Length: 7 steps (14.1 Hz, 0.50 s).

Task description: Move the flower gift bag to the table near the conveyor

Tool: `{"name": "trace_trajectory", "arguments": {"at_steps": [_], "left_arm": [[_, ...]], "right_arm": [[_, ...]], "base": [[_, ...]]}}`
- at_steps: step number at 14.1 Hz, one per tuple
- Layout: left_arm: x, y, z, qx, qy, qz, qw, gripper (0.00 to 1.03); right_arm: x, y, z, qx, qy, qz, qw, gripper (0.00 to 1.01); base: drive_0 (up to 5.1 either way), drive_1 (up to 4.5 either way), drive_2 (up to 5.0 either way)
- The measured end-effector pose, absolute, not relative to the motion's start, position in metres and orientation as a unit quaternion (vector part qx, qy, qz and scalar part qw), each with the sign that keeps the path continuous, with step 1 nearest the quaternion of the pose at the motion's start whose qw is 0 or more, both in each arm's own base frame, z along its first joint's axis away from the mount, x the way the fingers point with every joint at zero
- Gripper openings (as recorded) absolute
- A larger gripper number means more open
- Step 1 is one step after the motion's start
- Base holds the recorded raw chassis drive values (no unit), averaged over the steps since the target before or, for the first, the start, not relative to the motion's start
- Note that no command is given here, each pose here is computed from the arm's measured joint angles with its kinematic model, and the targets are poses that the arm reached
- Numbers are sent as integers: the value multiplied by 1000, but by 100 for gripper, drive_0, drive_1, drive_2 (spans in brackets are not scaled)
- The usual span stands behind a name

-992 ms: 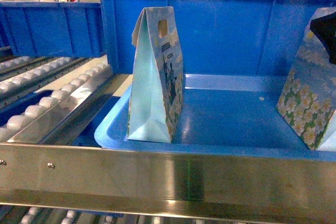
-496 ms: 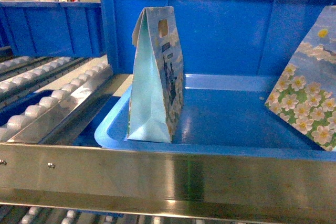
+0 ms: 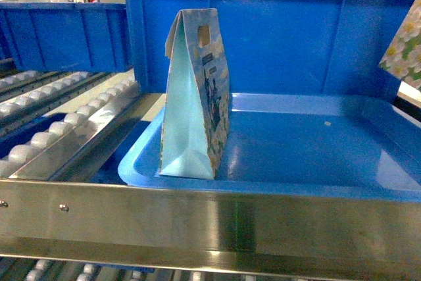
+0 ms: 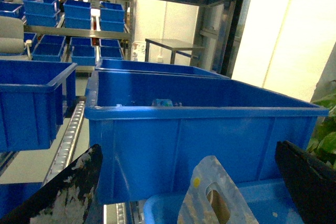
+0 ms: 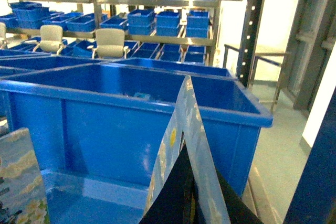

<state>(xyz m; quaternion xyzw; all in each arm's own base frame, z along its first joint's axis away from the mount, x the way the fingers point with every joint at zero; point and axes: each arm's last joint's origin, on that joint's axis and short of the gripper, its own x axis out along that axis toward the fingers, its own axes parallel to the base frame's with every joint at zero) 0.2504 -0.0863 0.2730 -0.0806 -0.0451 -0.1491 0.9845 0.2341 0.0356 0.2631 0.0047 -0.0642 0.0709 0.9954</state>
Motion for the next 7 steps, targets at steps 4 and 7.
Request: {"name": "trace_trajectory", "arguments": {"at_steps": [4, 7], "left_arm": [[250, -86, 273, -81, -45, -149, 985, 98], [250, -86, 273, -81, -45, -149, 985, 98]], "right_arm": [[187, 28, 263, -13, -96, 18, 995, 2], [142, 24, 253, -16, -120, 5, 993, 2]], "base": [[0, 0, 0], [0, 0, 0]]}}
